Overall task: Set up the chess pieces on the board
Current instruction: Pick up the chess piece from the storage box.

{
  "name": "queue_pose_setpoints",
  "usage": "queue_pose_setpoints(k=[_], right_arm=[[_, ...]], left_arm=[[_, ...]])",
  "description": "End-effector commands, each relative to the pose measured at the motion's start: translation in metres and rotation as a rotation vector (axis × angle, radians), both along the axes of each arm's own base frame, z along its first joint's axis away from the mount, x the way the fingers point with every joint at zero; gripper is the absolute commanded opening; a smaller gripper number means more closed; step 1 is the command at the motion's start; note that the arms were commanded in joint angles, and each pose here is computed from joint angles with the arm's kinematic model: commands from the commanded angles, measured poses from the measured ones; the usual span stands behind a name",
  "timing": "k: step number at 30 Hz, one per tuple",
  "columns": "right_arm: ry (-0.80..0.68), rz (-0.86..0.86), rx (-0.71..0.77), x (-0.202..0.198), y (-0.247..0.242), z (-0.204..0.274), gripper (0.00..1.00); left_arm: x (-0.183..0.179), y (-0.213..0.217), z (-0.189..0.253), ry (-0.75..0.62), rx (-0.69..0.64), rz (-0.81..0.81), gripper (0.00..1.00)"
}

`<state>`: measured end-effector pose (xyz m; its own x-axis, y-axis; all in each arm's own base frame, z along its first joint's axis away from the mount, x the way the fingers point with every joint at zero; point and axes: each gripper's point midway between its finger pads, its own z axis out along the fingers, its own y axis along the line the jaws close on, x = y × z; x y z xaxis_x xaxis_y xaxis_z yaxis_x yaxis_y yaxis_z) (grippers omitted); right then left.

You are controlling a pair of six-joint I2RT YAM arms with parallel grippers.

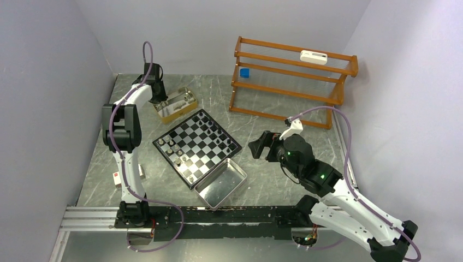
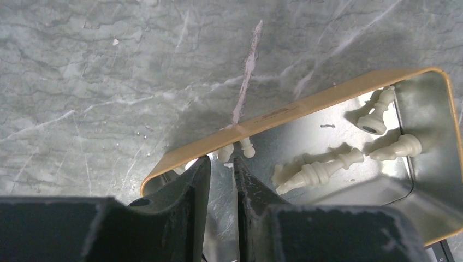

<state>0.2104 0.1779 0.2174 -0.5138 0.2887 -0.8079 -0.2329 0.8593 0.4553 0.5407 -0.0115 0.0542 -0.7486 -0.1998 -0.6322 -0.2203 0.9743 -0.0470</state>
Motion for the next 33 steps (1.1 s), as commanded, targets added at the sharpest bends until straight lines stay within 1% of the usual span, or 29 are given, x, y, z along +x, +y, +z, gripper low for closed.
queue_pose_setpoints(k=[1,12,27,33], right_arm=[[-0.051,-0.016,0.028,0.003,-0.002,0.017,1.00],[-0.061,-0.033,0.031,0.002,-0.009,0.018,1.00],[-0.063,-0.045,0.029,0.001,-0.012,0.017,1.00],[-0.065,-0.048,0.030,0.001,-0.013,0.017,1.00]], left_arm=[[0.014,-0.003,0.005,-0.052,-0.020,-0.031,0.27],[0.015,-0.007,-0.005,-0.046,-0.041,-0.035,0.25],[0.015,-0.003,-0.019,-0.025,-0.030,-0.010,0.22],[0.015,-0.004,-0.018,-0.025,-0.029,-0.014,0.19]])
